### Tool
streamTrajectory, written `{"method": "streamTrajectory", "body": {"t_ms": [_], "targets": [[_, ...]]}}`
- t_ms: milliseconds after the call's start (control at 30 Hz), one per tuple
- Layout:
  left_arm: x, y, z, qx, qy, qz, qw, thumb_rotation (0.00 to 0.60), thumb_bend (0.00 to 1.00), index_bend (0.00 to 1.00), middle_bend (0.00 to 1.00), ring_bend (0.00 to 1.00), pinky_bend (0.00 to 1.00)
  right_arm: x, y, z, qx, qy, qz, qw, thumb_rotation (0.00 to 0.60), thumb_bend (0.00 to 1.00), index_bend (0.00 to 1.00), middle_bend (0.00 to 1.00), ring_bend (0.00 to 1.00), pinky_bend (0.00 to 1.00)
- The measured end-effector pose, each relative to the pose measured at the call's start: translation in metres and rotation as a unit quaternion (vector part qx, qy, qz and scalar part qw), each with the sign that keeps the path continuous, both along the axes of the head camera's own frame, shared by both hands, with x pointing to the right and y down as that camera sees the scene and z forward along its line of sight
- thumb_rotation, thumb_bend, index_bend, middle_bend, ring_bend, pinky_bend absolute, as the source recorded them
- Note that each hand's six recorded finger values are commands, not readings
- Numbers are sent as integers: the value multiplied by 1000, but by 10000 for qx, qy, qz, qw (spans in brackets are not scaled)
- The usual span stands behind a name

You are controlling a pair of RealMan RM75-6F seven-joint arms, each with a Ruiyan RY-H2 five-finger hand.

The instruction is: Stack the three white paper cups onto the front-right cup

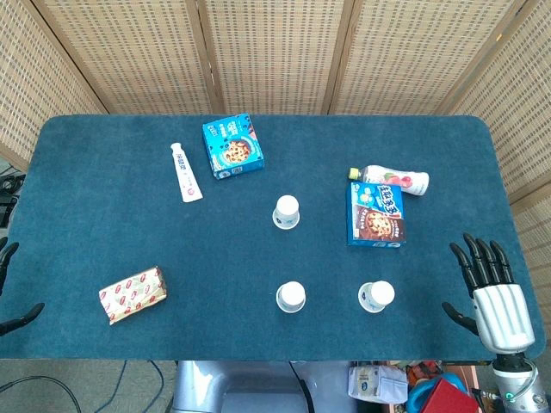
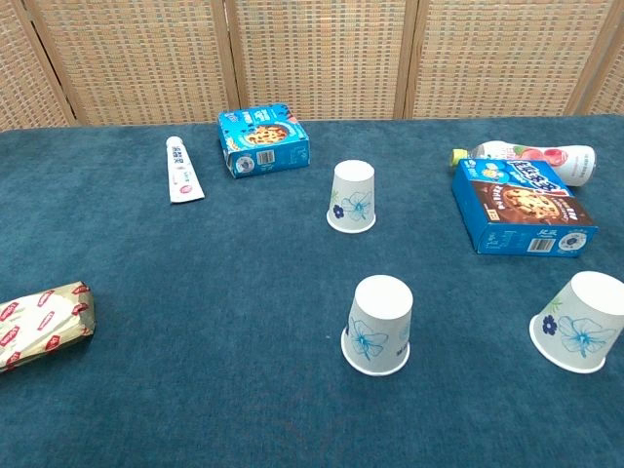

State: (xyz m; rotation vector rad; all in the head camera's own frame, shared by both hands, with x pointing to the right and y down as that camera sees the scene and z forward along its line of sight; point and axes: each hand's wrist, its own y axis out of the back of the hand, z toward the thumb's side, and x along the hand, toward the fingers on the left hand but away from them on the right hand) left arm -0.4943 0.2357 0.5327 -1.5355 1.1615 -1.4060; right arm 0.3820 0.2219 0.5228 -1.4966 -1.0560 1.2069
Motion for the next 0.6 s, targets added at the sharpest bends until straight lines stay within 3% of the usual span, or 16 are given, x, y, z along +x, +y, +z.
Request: {"method": "streamTrajectory", "body": {"t_ms": [333, 600], "targets": [[1, 1, -3, 51, 16, 10, 10000, 600, 180, 0, 0, 0, 0, 0, -3, 0, -21, -112, 5, 9999, 600, 0, 0, 0, 0, 0], [4, -6, 4, -5, -64, 36, 10000, 600, 181, 0, 0, 0, 0, -33, -46, 14, -224, -277, -646, 9973, 600, 0, 31, 0, 0, 0]]}}
